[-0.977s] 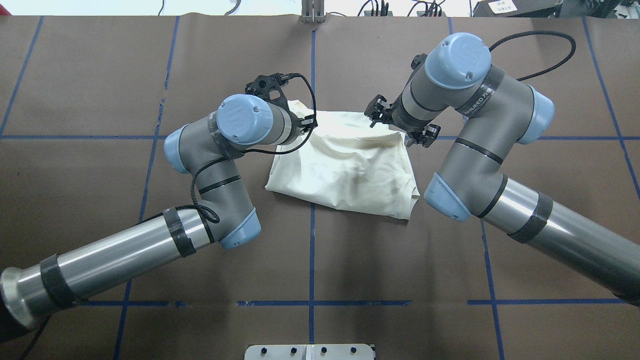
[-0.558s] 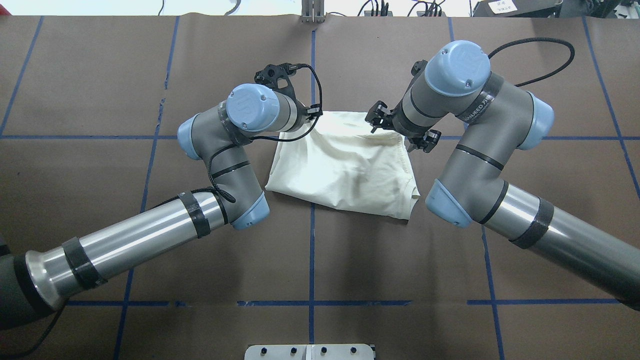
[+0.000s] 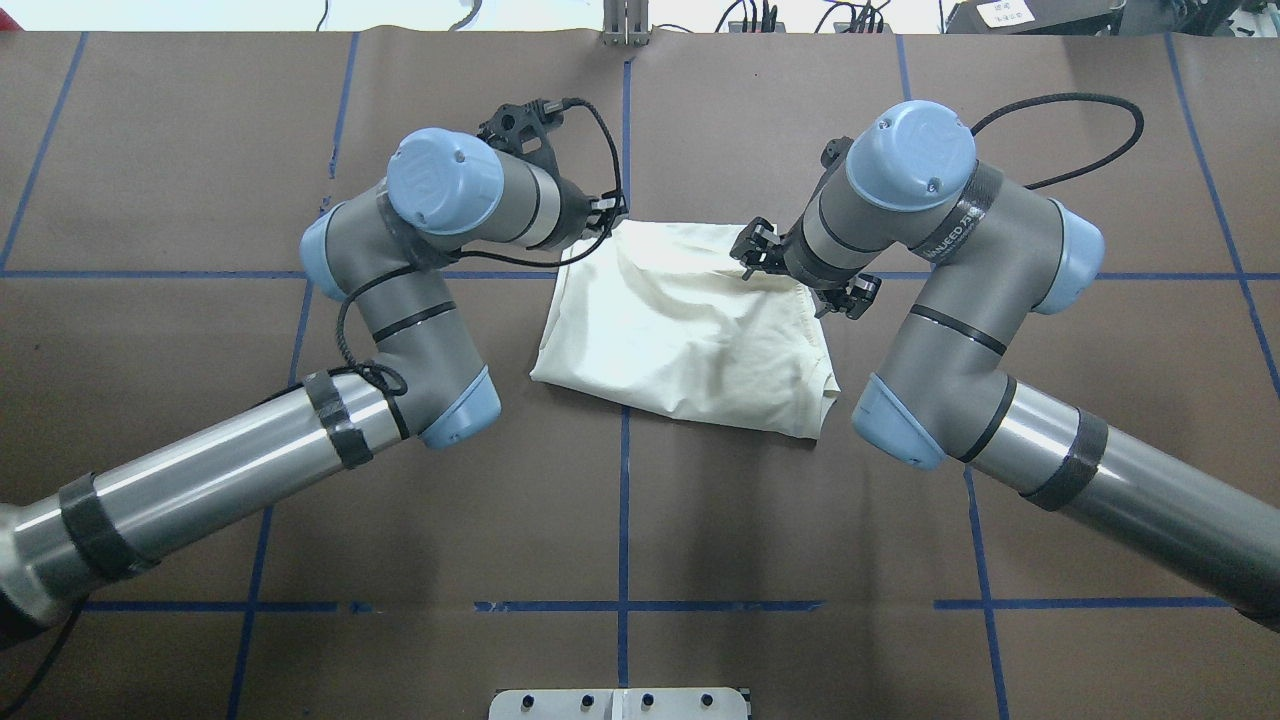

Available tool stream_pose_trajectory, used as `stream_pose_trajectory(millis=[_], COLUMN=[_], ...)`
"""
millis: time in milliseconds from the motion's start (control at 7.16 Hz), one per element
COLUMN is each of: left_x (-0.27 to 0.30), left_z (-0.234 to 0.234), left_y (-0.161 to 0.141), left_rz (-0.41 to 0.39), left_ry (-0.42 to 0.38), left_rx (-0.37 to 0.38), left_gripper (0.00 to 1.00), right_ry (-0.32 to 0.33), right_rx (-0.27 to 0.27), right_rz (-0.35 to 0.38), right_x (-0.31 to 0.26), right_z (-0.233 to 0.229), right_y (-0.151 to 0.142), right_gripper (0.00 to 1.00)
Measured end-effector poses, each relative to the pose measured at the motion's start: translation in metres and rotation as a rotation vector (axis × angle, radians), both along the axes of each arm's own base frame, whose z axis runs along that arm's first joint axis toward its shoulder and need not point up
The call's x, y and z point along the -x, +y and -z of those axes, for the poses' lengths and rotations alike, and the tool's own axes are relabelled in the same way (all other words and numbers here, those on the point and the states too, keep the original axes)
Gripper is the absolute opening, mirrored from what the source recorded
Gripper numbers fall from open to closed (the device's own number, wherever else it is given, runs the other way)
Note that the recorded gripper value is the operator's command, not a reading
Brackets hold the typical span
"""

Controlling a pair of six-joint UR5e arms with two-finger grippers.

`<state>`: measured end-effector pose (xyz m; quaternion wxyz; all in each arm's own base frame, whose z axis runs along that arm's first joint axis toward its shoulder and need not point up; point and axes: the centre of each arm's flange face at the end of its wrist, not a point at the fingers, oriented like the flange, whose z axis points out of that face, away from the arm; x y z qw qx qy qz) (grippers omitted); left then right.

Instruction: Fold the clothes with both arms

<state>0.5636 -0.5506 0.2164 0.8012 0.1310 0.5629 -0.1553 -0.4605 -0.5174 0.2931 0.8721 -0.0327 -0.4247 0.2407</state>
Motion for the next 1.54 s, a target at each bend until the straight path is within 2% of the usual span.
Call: stream_pose_trajectory(millis=[279, 698, 1117, 1536], left_x=[-0.005, -0.01, 0.009, 0.047], left_z=[-0.005, -0.035, -0.067, -0.079], left_y=[0.054, 0.082, 0.072, 0.041], left_rz=[-0.038, -0.039, -0.047, 0.0], left_ry=[-0.006, -0.05, -0.122, -0.138], left_rx=[0.063, 0.092, 0.023, 0.017], left_gripper=[0.0, 0.0, 0.0, 0.0], right_ry=[-0.005, -0.011, -0.015, -0.018], right_rx=[-0.003, -0.007, -0.011, -0.009], right_rz=[0.001, 0.0, -0.001, 0.002], right_x=[0.0, -0.001, -0.002, 0.005], right_z=[0.004, 0.007, 0.01, 0.014], right_y=[0.001, 0.003, 0.004, 0.006], right_gripper=[1.0, 1.0, 1.0, 1.0])
